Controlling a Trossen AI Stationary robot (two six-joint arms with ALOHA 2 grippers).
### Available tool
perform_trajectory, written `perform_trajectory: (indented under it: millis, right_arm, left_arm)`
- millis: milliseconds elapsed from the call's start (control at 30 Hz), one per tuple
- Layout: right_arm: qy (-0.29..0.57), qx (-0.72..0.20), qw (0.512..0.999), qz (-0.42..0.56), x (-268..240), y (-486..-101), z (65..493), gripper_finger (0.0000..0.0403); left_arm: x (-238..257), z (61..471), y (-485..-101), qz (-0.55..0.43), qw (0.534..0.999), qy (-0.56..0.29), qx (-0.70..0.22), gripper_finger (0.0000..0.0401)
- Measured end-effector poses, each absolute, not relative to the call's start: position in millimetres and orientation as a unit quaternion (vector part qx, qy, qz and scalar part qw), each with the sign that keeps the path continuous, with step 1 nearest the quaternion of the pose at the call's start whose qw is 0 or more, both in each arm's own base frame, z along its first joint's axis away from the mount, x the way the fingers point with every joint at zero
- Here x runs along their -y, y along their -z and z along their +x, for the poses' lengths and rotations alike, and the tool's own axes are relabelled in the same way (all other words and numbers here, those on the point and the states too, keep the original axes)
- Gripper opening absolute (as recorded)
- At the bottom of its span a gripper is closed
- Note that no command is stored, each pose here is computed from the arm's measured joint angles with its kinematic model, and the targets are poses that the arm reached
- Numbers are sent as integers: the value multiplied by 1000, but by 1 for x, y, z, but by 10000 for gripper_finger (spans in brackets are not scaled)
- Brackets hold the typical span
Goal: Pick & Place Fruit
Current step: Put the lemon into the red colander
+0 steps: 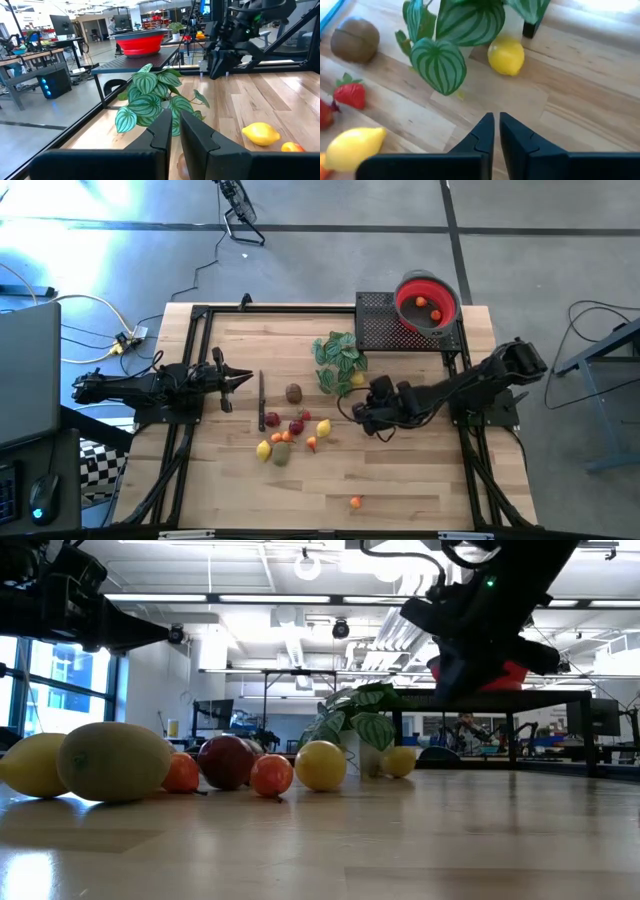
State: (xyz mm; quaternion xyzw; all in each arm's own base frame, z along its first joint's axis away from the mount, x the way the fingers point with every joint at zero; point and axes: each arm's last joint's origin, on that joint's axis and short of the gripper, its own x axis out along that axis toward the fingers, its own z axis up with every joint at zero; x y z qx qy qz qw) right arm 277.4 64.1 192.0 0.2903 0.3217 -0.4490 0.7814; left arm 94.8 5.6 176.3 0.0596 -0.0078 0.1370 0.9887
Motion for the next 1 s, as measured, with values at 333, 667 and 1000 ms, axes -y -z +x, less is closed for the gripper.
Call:
perform_trajectory:
  millis: [333, 667, 1000]
  right_arm:
    - [386, -379, 823, 172, -67, -193, 279, 121]
    - [378, -369, 832, 170, -66, -186, 280, 222]
    - [378, -311, 842, 228, -63, -151, 269, 262]
  left_arm:
    - [-6, 95, -176, 60, 989, -137, 8, 33]
    - [-6, 95, -176, 60, 989, -137, 8, 33]
    - [-6, 95, -176, 59, 989, -137, 8, 33]
